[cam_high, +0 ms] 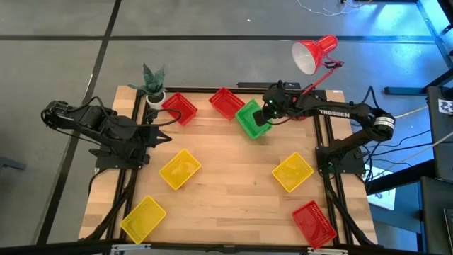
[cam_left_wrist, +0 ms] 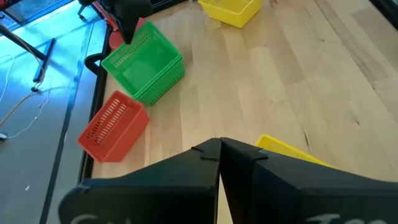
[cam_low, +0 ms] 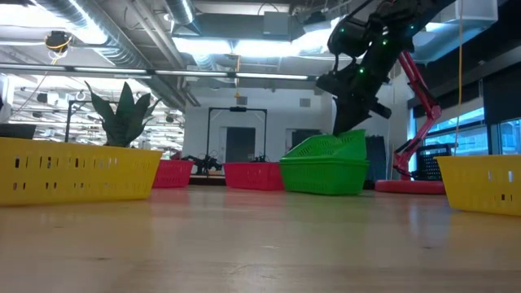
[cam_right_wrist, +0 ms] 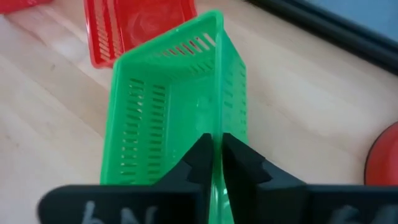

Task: Stack baskets by color
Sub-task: Stack the bottom green bin on the top green bin

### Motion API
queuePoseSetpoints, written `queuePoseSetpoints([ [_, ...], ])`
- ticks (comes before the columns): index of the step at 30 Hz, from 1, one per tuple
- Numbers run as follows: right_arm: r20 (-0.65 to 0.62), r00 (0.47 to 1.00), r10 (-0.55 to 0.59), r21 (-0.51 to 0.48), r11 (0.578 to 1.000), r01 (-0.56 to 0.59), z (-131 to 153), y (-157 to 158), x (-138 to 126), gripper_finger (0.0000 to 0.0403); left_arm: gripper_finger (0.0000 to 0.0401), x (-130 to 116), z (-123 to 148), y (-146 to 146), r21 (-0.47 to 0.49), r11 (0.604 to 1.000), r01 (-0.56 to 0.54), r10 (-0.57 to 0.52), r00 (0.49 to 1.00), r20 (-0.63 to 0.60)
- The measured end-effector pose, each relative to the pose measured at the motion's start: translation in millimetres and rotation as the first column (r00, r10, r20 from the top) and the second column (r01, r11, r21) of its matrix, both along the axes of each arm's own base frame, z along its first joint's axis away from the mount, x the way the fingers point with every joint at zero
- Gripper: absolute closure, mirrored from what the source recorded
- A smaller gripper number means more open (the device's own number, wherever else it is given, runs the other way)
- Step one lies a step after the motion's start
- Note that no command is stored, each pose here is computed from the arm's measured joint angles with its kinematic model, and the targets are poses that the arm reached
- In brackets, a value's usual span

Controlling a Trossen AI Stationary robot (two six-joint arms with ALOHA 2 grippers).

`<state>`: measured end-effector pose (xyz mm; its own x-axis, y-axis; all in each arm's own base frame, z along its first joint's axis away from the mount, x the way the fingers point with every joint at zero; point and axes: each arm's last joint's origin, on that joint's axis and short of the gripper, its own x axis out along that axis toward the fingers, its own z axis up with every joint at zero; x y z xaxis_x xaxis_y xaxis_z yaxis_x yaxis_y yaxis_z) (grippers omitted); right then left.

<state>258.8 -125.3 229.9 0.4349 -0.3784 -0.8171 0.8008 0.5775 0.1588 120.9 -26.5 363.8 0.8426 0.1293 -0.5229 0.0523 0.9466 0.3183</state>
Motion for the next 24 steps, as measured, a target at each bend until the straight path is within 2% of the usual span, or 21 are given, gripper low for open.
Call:
queuePoseSetpoints([
  [12, -0.008, 0.999, 0.038, -0.021, 0.999, -0.038, 0.4, -0.1, 0.8, 0.0272, 0.0401, 0.0, 0.0, 0.0, 0.001, 1.0, 0.0, 0.0, 1.0, 0.0],
  [24, 0.01, 0.999, 0.04, -0.038, 0.998, -0.04, 7.5, -1.4, 3.3, 0.0265, 0.0401, 0.0, 0.0, 0.0, 0.001, 1.0, 0.001, -0.001, 1.0, 0.0],
])
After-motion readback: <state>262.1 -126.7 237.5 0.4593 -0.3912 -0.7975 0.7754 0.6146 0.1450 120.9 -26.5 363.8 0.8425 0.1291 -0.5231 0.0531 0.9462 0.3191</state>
